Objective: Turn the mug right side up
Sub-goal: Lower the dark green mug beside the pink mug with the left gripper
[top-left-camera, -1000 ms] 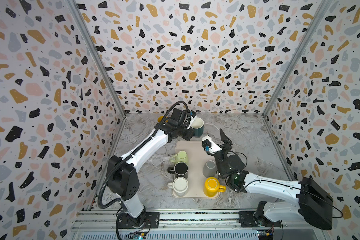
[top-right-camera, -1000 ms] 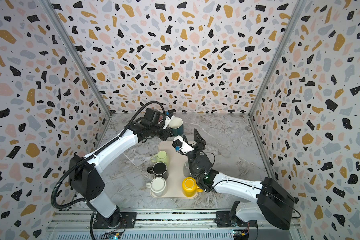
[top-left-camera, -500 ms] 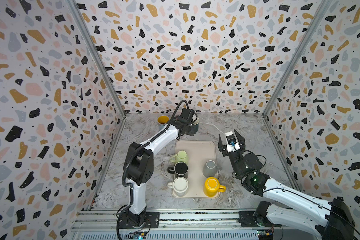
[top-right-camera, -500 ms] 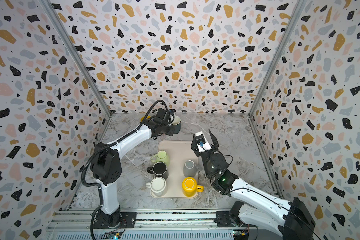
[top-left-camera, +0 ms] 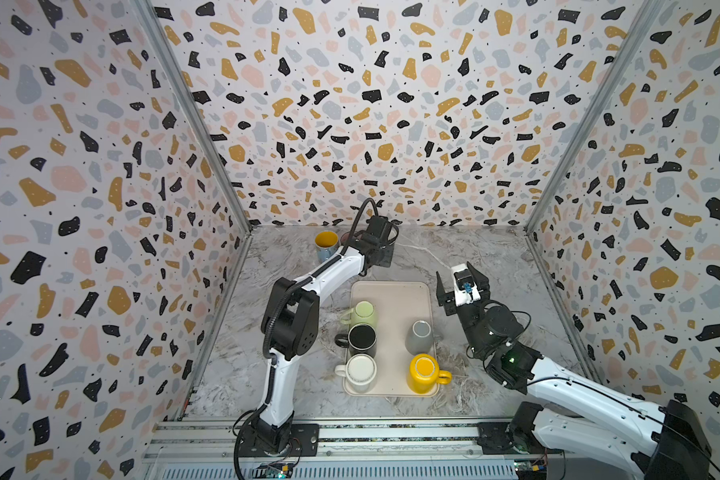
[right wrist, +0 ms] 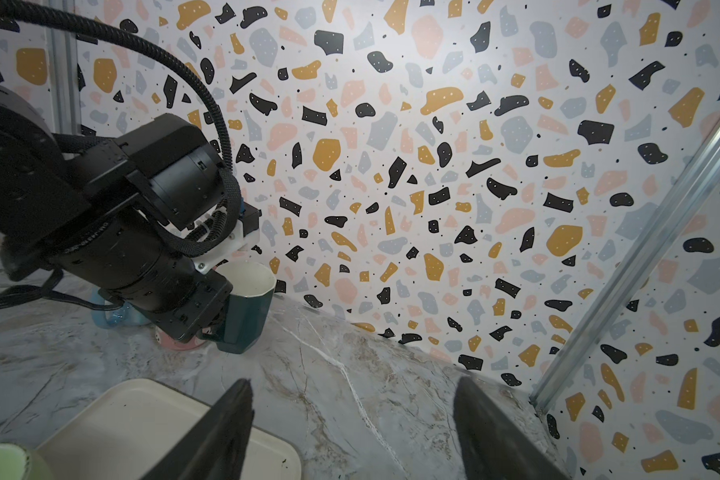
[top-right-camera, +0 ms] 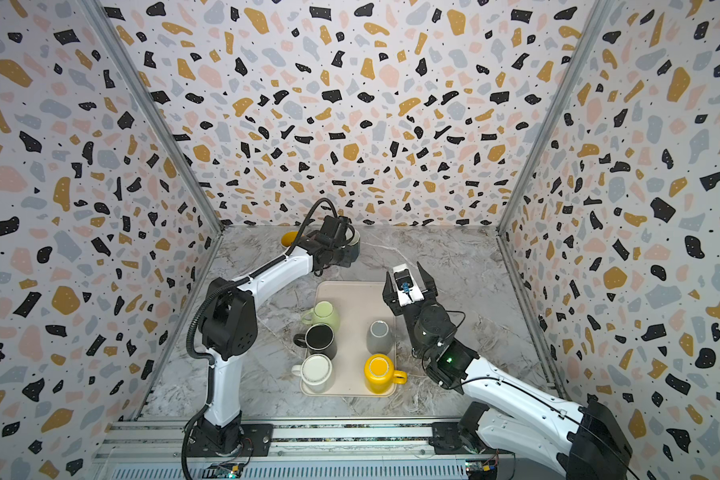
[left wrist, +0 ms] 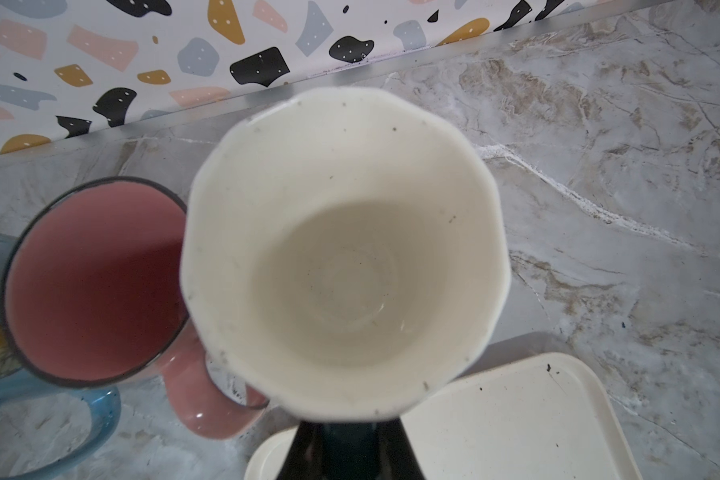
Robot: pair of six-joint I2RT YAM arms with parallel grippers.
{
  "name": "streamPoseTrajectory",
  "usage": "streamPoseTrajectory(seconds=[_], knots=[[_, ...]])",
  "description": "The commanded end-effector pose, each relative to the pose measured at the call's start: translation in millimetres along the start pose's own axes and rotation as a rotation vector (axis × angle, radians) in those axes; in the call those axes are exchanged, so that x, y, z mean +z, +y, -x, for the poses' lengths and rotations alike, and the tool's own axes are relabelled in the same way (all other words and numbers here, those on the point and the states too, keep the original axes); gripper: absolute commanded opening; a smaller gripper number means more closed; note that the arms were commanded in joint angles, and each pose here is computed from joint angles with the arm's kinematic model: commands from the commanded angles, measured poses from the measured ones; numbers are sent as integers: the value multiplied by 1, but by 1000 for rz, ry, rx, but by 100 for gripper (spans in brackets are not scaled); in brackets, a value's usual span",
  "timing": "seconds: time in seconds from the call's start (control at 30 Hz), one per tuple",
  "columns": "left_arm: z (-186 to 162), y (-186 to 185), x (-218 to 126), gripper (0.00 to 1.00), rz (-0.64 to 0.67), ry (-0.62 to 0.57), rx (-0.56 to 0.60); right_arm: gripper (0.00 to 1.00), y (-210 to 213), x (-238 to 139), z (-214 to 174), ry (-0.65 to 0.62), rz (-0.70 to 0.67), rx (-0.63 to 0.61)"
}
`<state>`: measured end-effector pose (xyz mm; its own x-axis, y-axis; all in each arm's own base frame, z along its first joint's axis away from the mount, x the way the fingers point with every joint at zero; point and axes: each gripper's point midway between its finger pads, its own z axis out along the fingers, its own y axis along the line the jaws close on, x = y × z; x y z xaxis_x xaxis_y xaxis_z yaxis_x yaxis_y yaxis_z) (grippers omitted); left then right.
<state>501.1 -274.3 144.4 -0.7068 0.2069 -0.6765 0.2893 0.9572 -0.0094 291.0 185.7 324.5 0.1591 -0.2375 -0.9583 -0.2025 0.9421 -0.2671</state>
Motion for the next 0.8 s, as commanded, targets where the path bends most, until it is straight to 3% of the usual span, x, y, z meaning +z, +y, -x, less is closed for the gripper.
streamPoseTrajectory(seconds=[0.0,0.77], knots=[[51,-2,-12,0,-22,-157,-51,78,-6,-3,10,-30,2,39],[31,18,19,0,2,-103,-88,78,-4,2,0,-3,16,53]])
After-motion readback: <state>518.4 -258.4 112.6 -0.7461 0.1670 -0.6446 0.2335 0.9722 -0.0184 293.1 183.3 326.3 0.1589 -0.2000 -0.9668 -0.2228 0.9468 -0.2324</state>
